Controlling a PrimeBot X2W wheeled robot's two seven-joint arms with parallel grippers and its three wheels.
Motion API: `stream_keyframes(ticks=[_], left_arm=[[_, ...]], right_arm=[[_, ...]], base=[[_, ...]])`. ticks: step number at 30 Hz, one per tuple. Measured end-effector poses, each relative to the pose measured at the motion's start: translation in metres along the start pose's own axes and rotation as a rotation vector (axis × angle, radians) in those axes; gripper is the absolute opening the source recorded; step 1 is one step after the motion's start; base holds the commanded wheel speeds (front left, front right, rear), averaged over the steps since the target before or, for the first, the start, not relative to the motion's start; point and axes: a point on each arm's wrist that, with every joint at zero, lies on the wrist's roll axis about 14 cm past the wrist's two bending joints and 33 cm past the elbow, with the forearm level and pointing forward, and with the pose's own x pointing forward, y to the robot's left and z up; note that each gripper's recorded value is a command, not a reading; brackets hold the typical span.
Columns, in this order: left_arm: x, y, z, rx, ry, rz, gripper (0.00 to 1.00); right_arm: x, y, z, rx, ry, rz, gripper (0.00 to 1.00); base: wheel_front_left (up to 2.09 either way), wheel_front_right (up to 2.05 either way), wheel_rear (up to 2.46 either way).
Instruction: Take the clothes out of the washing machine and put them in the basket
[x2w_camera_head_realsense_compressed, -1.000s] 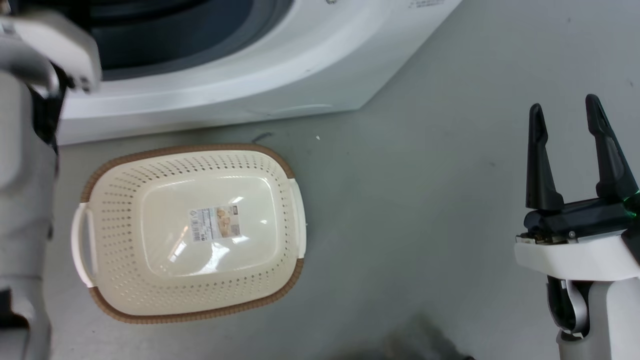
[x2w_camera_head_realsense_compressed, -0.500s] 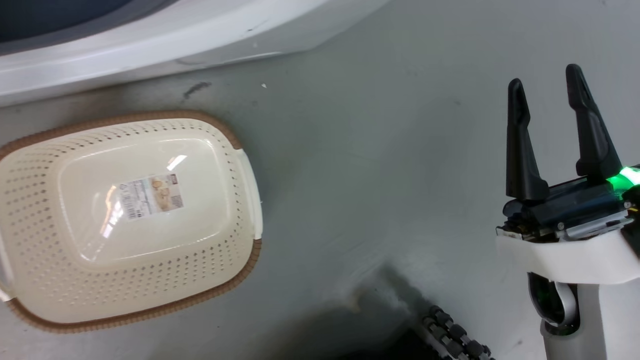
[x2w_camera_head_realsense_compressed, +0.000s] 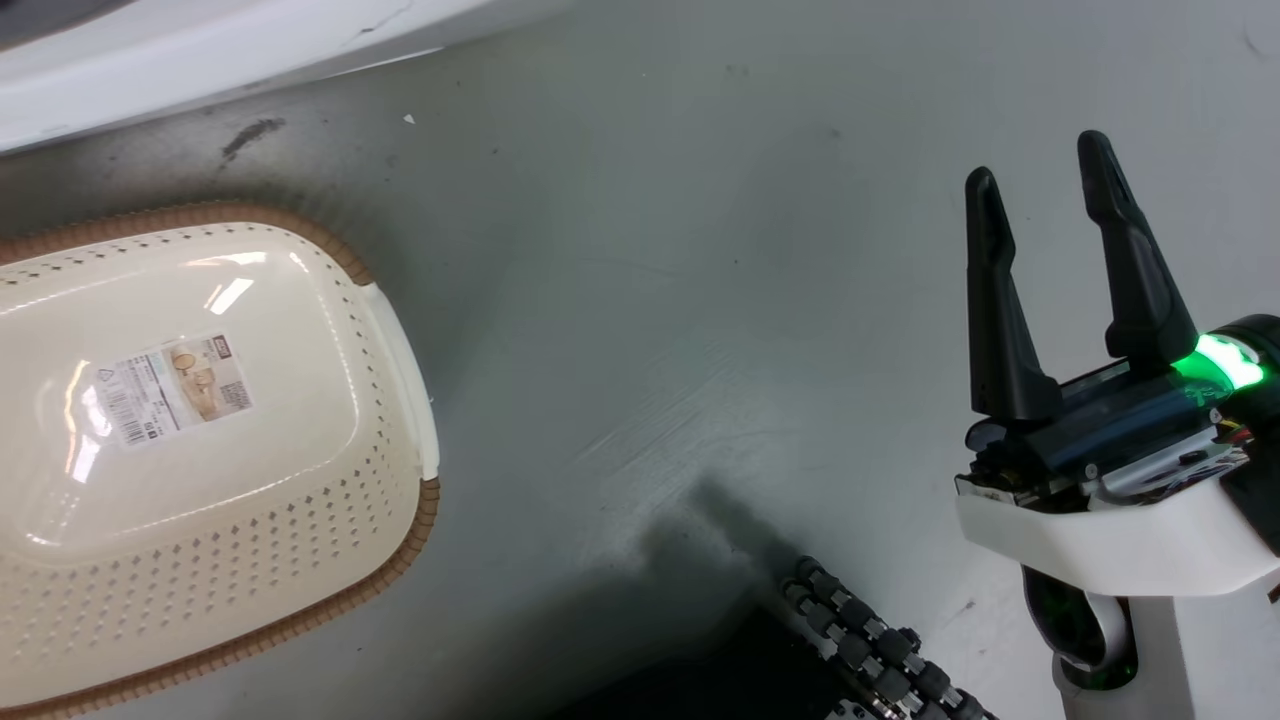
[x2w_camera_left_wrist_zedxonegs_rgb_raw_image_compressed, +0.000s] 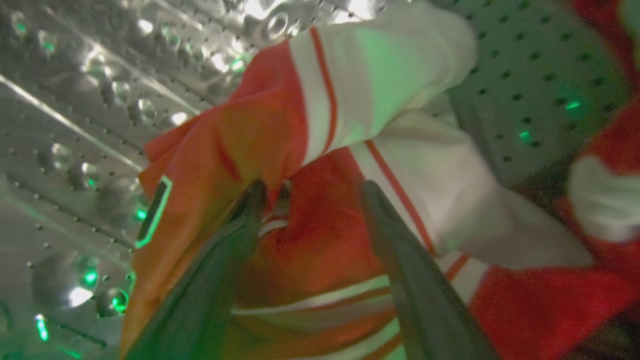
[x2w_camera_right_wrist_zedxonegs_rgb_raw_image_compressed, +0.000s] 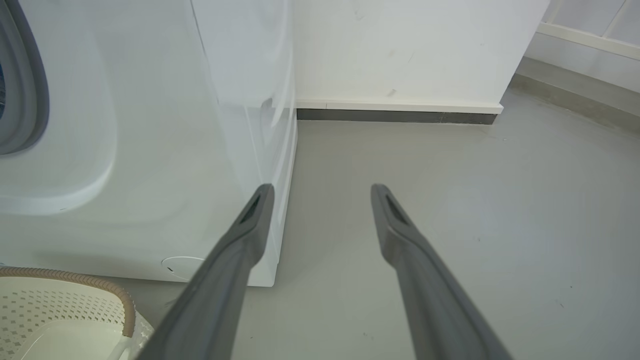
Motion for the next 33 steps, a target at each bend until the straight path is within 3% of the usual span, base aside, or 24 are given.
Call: stream_keyframes(ticks=[9, 10, 11, 23, 33], left_arm=[[0.014, -0.007, -0.012, 0.019, 0.076, -0.021, 1.0], [0.014, -0.007, -0.013, 0.015, 0.078, -0.026, 0.62], [0.015, -0.008, -0.012, 0.012, 0.077, -0.031, 0.0], [-0.002, 0.013, 0.028, -0.007, -0.158, 0.036, 0.0], [-0.063, -0.007, 0.076, -0.084, -0.448, 0.003, 0.0]], right_arm=[[-0.004, -0.003, -0.007, -0.004, 0.027, -0.012, 1.0], [-0.005, -0.003, -0.008, -0.005, 0.03, -0.014, 1.0], [-0.004, -0.003, -0.009, -0.005, 0.031, -0.015, 1.0], [0.001, -0.003, -0.004, -0.017, 0.01, -0.005, 1.0], [0.001, -0.01, 0.033, -0.053, -0.086, -0.018, 1.0]], base=[[0.0, 0.0, 0.0], [0.0, 0.0, 0.0], [0.0, 0.0, 0.0], [0.0, 0.0, 0.0], [0.0, 0.0, 0.0]])
